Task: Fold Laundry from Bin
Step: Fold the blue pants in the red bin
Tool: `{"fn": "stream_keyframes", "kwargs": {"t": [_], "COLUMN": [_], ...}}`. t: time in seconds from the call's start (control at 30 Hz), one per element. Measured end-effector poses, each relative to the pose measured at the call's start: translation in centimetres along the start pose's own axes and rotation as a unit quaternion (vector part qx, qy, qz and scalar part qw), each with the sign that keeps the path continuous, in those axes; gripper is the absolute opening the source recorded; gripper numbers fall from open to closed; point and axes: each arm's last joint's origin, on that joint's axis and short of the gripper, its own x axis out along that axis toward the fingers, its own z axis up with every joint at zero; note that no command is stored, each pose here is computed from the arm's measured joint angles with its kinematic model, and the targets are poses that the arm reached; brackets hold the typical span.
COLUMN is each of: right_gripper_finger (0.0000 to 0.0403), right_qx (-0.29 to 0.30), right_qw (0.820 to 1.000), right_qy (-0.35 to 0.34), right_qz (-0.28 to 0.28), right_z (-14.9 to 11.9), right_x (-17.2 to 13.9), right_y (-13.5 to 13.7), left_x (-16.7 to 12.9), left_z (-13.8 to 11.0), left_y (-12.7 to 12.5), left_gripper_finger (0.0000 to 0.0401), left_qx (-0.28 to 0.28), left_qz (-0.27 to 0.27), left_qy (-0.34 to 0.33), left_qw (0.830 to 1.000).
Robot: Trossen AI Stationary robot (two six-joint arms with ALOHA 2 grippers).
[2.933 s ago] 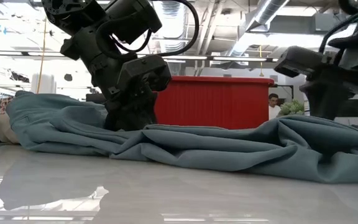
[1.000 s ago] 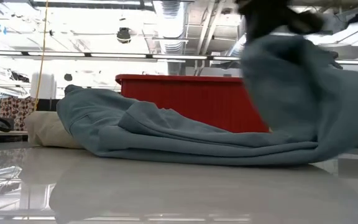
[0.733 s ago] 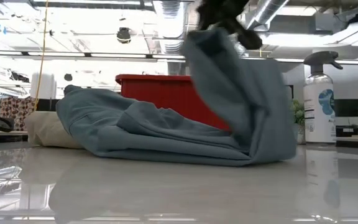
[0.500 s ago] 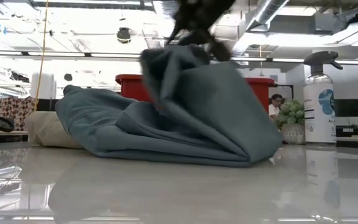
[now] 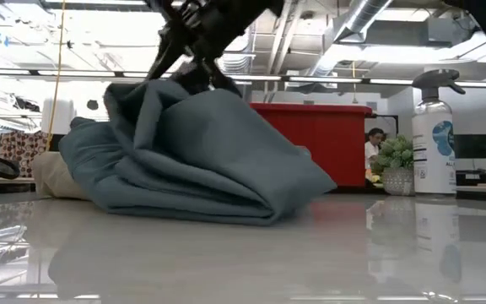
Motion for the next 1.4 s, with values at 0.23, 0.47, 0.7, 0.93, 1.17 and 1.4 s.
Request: {"fn": "stream_keyframes", "kwargs": {"t": [0.23, 0.47, 0.7, 0.93, 1.17, 1.4], "right_gripper_finger": [0.024, 0.0261, 0.0258, 0.0258, 0.0258, 0.0257], "right_qx": [0.011, -0.082, -0.166, -0.194, -0.203, -0.155], "right_qw": [1.0, 0.989, 0.952, 0.931, 0.91, 0.923], "right_qy": [0.022, 0.015, 0.052, 0.093, 0.115, 0.074], "right_qz": [-0.005, -0.12, -0.251, -0.295, -0.344, -0.344], "right_z": [1.6, 1.3, -2.1, -4.9, -9.1, -12.5], "right_x": [-1.7, -9.6, -14.2, -15.3, -17.5, -20.2], "right_y": [-1.1, -0.8, -0.3, 0.3, 1.2, 1.2], "left_x": [0.3, 1.3, 7.7, 15.4, 18.9, 19.1], "left_z": [-1.0, -3.8, -7.3, -10.1, -11.7, -12.9], "left_y": [-0.5, -2.2, -1.9, 3.4, 9.7, 13.2], "left_gripper_finger": [0.0, 0.0, 0.0, 0.0, 0.0, 0.0], "left_qx": [0.014, 0.161, 0.264, 0.235, 0.152, 0.133], "left_qz": [0.012, 0.108, 0.15, 0.082, 0.054, 0.114], "left_qy": [0.032, 0.032, 0.069, 0.122, 0.178, 0.198], "left_qw": [0.999, 0.981, 0.95, 0.961, 0.971, 0.964]}}
